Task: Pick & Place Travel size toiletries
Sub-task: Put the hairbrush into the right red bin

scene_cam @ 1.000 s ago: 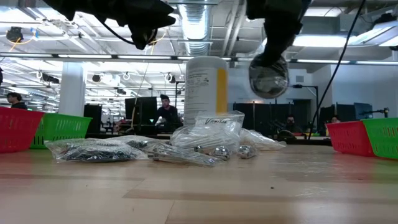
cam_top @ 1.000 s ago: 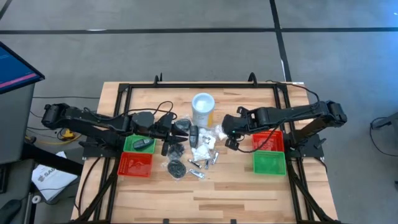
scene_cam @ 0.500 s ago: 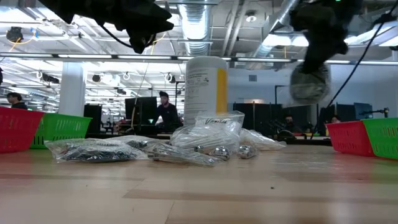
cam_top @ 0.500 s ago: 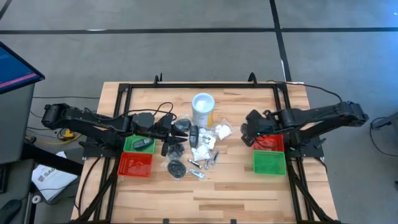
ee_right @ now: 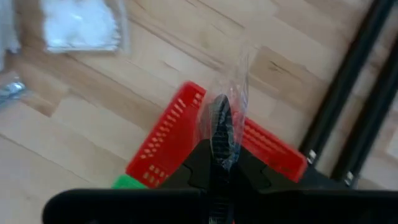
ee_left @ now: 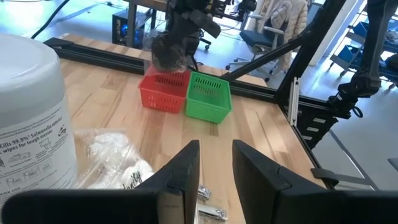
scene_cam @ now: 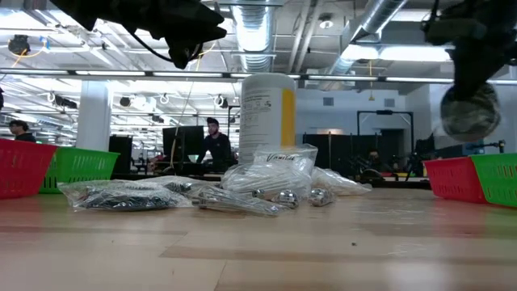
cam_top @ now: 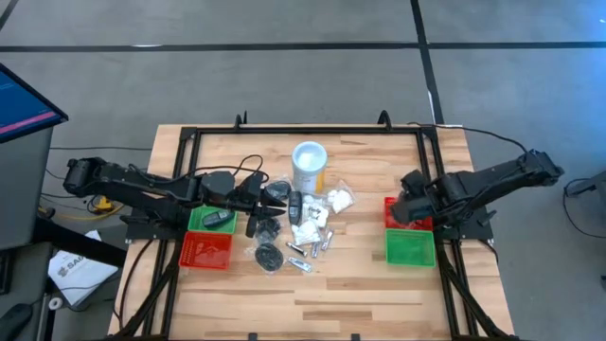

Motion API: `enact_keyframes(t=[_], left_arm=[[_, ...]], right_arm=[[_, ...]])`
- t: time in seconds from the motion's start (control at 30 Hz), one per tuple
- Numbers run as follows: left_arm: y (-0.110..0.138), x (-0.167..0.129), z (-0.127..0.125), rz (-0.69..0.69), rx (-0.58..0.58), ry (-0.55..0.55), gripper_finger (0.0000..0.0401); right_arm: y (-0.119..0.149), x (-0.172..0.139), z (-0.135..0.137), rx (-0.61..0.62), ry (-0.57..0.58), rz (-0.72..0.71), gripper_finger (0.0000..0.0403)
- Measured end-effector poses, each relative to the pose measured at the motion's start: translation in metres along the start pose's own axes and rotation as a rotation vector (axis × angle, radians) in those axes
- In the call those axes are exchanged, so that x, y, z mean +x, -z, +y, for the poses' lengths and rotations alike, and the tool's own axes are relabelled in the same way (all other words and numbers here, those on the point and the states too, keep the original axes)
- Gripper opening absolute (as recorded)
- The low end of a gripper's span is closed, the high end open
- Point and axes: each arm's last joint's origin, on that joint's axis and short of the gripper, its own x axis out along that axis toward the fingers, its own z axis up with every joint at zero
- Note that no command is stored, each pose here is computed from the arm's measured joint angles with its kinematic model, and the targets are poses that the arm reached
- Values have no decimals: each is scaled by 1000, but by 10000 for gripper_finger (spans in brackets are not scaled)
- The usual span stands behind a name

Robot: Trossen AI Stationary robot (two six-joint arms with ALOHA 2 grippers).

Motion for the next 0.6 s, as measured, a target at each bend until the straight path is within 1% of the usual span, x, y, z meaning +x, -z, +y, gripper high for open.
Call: enact_keyframes(t=[0.23,0.37,0.6], left_arm=[[0,0,0,-1,0,0,87],[0,0,0,-1,0,0,87],[0,0,0,-2,0,0,87]], right_arm=[[18,-8,-7,106,59,4,18],[27,-11,-8,150,51,-6,18],[46,6,-14,229,110,-17,18]])
